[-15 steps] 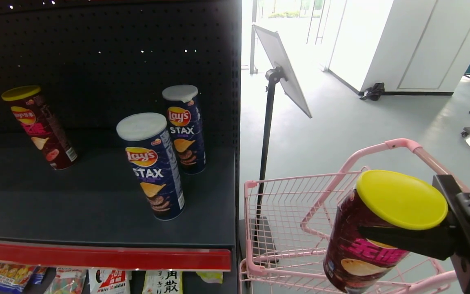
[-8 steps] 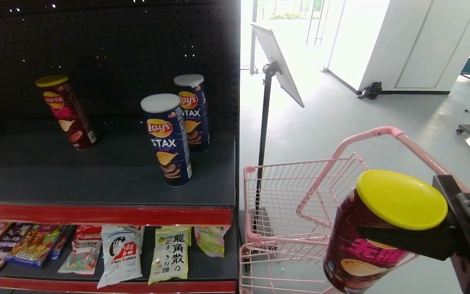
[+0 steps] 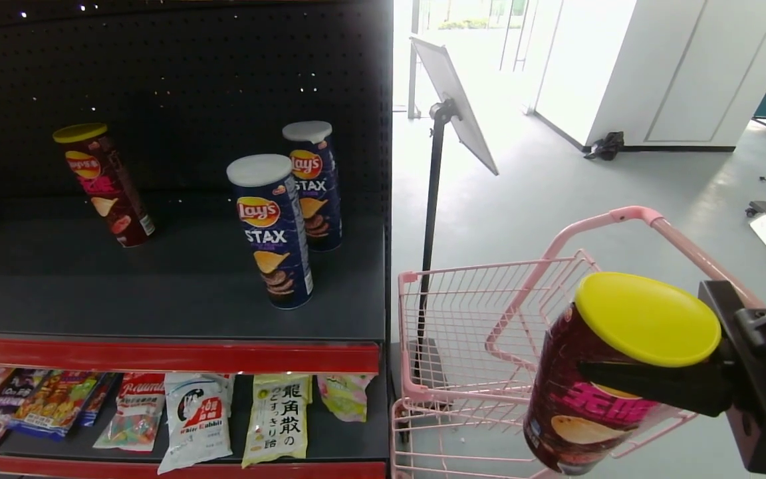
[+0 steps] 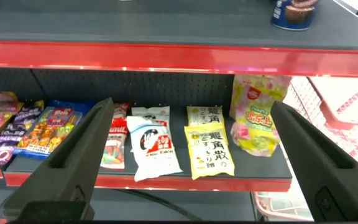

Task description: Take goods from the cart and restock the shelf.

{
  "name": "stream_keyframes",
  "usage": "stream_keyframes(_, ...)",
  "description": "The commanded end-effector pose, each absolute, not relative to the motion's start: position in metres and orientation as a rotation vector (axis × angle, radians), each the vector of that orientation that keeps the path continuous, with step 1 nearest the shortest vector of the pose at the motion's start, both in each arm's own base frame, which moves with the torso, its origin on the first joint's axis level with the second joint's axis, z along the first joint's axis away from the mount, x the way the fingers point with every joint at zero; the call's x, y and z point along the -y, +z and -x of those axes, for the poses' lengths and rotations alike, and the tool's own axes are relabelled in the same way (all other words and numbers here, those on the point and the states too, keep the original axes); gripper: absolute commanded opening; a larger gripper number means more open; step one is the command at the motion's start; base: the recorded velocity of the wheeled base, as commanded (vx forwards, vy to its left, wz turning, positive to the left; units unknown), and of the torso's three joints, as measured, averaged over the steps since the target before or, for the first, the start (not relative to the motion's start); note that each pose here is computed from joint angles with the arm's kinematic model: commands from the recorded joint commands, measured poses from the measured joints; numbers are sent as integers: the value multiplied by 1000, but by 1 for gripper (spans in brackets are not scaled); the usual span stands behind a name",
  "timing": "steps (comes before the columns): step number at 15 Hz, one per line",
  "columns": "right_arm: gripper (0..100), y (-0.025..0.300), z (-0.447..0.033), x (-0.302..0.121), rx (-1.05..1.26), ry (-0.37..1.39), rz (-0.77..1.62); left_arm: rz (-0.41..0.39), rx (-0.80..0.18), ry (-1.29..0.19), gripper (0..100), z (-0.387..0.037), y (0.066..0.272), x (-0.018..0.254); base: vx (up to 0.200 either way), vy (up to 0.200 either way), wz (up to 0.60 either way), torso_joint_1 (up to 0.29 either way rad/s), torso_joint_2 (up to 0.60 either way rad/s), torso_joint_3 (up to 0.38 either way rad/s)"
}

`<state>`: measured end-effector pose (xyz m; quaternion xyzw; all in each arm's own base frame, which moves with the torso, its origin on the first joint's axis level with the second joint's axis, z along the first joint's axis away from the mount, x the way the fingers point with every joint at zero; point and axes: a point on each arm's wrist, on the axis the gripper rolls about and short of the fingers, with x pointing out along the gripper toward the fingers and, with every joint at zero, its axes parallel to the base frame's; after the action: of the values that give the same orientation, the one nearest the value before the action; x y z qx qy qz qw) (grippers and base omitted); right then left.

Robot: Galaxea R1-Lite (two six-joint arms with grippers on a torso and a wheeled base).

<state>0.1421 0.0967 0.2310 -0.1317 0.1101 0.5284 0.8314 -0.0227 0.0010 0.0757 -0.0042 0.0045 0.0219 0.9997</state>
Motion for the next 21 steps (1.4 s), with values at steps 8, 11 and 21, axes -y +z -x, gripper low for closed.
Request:
stream_keyframes(8, 0, 236, -151, -106, -207, 1139, 283, 7, -12, 45, 100, 23, 76, -1, 0, 200, 0, 2, 1, 2)
stream_keyframes(11, 0, 239, -150, -110, -195, 1154, 285, 7, -12, 43, 100, 23, 76, -1, 0, 200, 0, 6, 4, 2)
stream_keyframes(21, 0, 245, -154, -128, -184, 1198, 299, 7, -11, 43, 100, 23, 76, -1, 0, 200, 0, 1, -1, 1)
